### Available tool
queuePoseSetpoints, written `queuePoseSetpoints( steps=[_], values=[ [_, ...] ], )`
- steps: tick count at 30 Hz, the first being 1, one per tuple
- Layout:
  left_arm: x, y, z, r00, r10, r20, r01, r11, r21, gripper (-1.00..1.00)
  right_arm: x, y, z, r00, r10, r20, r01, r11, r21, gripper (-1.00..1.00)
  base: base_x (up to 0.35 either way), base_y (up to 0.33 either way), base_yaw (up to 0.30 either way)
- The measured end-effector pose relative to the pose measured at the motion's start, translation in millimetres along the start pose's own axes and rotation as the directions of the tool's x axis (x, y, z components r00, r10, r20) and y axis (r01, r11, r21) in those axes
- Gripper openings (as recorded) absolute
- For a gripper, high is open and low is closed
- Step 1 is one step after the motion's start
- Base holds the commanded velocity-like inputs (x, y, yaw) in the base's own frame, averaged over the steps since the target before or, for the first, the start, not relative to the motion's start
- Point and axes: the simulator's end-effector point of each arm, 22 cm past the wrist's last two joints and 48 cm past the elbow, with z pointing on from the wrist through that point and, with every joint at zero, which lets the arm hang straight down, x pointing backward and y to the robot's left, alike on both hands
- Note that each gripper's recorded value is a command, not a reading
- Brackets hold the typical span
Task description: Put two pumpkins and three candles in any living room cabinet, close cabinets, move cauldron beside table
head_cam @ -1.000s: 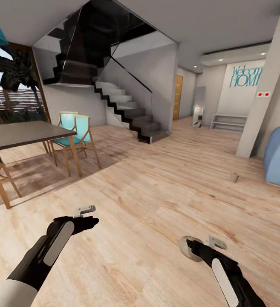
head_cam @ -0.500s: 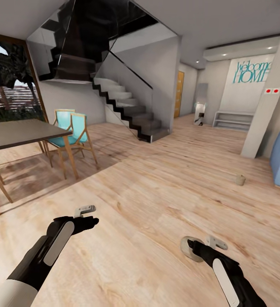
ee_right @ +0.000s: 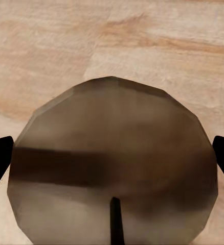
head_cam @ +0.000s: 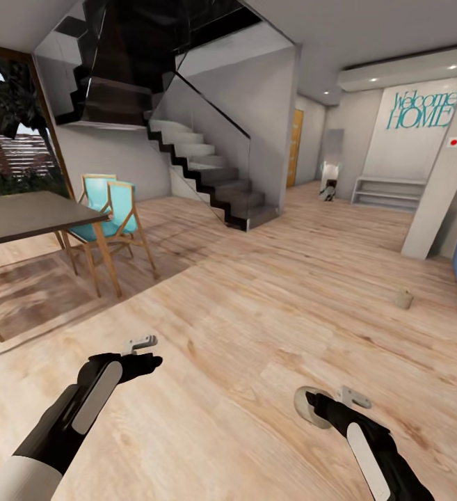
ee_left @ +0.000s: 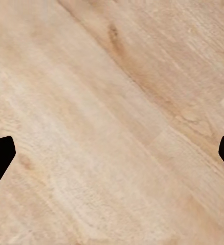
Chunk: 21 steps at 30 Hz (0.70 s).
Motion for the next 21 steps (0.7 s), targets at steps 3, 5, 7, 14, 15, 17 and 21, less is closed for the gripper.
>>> queuePoseSetpoints(
  steps=[3, 5, 7, 14, 15, 17, 21],
  values=[
    [0.8, -0.5, 0.8, 1.000, 0.002, -0.002, -0.002, 1.000, 0.000, 1.00, 0.1, 0.7, 0.5, 1.000, -0.004, 0.002, 0.004, 1.000, -0.002, -1.00, 0.337, 0.000, 0.004],
    [1.0, -0.7, 1.1, 1.000, 0.002, -0.003, -0.002, 1.000, 0.000, 1.00, 0.2, 1.5, 0.7, 1.000, -0.003, 0.003, 0.003, 1.000, -0.005, -1.00, 0.337, 0.000, -0.021],
    [1.6, -0.6, 1.5, 1.000, 0.003, -0.004, -0.003, 1.000, 0.000, 1.00, 0.3, 1.0, 0.9, 1.000, -0.002, 0.003, 0.002, 1.000, -0.004, -1.00, 0.337, 0.000, -0.094],
    [3.6, -0.3, 3.8, 1.000, 0.003, -0.009, -0.003, 1.000, -0.001, 1.00, 2.5, -0.2, 2.4, 1.000, 0.000, -0.002, 0.000, 1.000, -0.004, -1.00, 0.337, 0.000, -0.203],
    [3.8, -0.3, 4.1, 1.000, 0.003, -0.010, -0.003, 1.000, -0.001, 1.00, 2.9, -0.4, 2.7, 1.000, 0.000, -0.003, 0.000, 1.000, -0.003, -1.00, 0.337, 0.000, -0.231],
    [4.5, -0.2, 4.8, 1.000, 0.003, -0.011, -0.003, 1.000, -0.001, 1.00, 3.6, -0.7, 3.2, 1.000, -0.001, -0.005, 0.001, 1.000, -0.002, -1.00, 0.337, 0.000, -0.234],
    [5.9, 0.1, 6.3, 1.000, 0.003, -0.015, -0.003, 1.000, -0.001, 1.00, 5.3, -1.5, 4.2, 1.000, -0.001, -0.008, 0.001, 1.000, -0.001, -1.00, 0.337, 0.000, -0.238]
  ],
)
